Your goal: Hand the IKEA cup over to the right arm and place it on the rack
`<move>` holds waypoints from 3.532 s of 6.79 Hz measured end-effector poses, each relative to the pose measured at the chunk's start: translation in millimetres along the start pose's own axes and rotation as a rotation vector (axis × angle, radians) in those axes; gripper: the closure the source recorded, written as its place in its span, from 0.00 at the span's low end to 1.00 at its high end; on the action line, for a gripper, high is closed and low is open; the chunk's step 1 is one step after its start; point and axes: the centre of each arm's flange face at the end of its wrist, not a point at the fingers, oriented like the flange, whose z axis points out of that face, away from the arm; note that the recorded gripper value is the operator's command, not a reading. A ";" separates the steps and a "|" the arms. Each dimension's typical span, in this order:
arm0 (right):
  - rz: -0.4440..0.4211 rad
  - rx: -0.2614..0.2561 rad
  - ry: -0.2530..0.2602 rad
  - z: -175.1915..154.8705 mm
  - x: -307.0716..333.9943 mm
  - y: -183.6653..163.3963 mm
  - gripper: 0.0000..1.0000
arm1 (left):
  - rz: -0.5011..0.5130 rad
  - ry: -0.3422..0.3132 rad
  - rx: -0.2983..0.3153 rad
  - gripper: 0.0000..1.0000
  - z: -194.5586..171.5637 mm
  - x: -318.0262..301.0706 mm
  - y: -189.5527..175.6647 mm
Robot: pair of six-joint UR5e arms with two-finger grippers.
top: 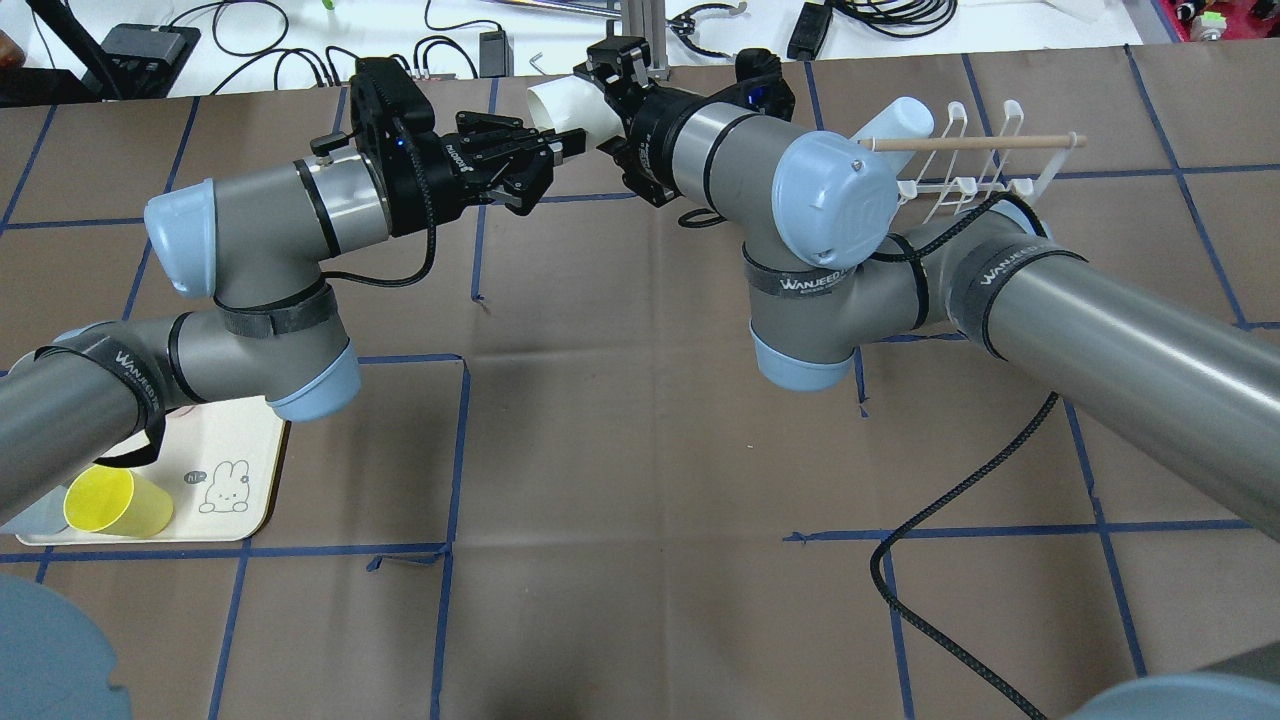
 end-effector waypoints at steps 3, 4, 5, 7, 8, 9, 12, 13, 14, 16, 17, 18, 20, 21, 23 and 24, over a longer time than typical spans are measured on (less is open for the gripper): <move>-0.001 0.001 -0.003 -0.9 -1.3 0.2 0.34 | 0.006 -0.002 0.002 0.37 0.4 -1.9 -2.6; -0.002 0.002 -0.004 -1.1 -1.8 0.2 0.34 | 0.008 -0.008 0.001 0.16 0.3 -2.8 -3.3; -0.001 0.002 -0.004 -1.1 -1.8 0.1 0.36 | 0.008 -0.015 -0.001 0.02 0.4 -3.8 -3.1; -0.002 0.001 -0.004 -1.0 -1.8 0.2 0.43 | 0.006 -0.021 -0.002 0.01 -0.7 -3.9 -3.3; -0.002 0.001 -0.004 -0.9 -1.8 -0.6 0.46 | 0.007 -0.027 0.000 0.01 -4.3 -3.8 -4.7; -0.003 0.003 -0.005 -0.9 -2.4 -2.6 0.52 | 0.006 -0.043 0.006 0.01 -13.2 -8.7 -6.3; -0.073 0.018 -0.023 -0.3 -12.4 -15.2 0.73 | -0.036 -0.098 0.029 0.01 -53.5 -36.9 2.8; -0.177 0.044 -0.023 -3.5 -15.1 -30.9 0.78 | -0.044 -0.114 0.025 0.01 -55.7 -46.4 4.0; -0.325 0.082 -0.016 -8.8 -17.3 -52.5 0.78 | -0.060 -0.169 -0.004 0.01 -53.2 -59.9 1.6; -0.664 0.212 0.042 -22.2 -18.7 -102.8 0.80 | -0.129 -0.371 -0.157 0.01 -43.6 -82.6 -16.7; -0.884 0.296 0.113 -30.9 -18.1 -130.6 0.81 | -0.192 -0.472 -0.262 0.01 -38.3 -86.9 -29.8; -1.075 0.356 0.192 -40.7 -16.5 -158.6 0.89 | -0.292 -0.561 -0.385 0.01 -37.2 -84.1 -47.2; -1.262 0.435 0.313 -66.4 -13.7 -215.7 0.89 | -0.496 -0.687 -0.689 0.01 -51.9 -62.9 -81.7; -1.321 0.467 0.367 -82.4 -12.0 -243.9 0.89 | -0.589 -0.717 -0.834 0.01 -64.0 -50.4 -96.8; -1.375 0.501 0.453 -103.8 0.5 -290.5 0.89 | -0.730 -0.751 -1.026 0.01 -77.3 -22.2 -125.9; -1.373 0.506 0.482 -108.3 11.0 -309.5 0.89 | -0.723 -0.772 -1.080 0.01 -74.6 -9.0 -131.0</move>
